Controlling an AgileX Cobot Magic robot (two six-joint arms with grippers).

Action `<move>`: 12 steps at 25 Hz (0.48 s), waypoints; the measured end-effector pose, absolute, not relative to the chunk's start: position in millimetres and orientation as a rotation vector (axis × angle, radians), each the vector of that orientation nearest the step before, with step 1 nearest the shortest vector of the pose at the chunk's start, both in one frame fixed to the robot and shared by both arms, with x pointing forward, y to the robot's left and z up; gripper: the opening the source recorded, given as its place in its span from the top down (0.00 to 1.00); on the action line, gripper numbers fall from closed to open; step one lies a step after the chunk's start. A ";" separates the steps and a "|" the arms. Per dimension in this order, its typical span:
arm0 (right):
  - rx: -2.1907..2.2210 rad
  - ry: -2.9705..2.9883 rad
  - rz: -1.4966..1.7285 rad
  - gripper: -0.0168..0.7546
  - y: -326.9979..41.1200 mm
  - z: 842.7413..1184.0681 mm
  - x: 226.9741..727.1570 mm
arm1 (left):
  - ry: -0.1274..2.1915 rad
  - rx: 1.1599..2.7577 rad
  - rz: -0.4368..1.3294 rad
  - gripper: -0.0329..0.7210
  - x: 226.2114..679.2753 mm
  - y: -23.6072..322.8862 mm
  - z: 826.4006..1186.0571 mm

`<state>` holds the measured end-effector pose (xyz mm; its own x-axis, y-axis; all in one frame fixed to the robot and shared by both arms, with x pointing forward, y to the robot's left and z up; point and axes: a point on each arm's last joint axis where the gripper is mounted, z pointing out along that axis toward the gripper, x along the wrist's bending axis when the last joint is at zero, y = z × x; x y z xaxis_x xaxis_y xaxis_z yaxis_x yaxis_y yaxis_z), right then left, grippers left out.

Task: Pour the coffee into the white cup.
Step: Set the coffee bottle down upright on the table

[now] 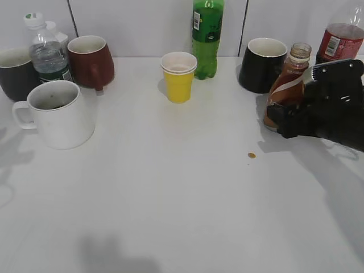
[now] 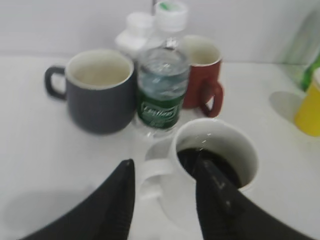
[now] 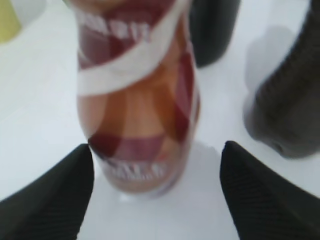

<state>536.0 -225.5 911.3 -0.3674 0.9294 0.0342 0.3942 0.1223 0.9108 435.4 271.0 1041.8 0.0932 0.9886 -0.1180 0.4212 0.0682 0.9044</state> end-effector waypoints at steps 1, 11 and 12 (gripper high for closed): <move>1.284 1.843 1.203 0.17 -226.1 913.4 535.0 | 1.503 1.486 0.802 0.54 436.2 272.0 1045.2; 1.340 1.903 1.058 0.20 -234.0 934.7 522.8 | 1.773 1.508 0.651 0.54 433.6 274.2 1067.2; 1.344 1.906 1.046 0.20 -234.9 937.5 521.2 | 1.789 1.525 0.635 0.54 432.3 273.1 1068.2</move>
<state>521.2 -234.9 937.5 -0.3265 0.9450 -0.0179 0.4924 0.1862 0.8502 432.3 273.1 1068.2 -0.0699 0.9794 -0.1897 0.6406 0.1898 0.7441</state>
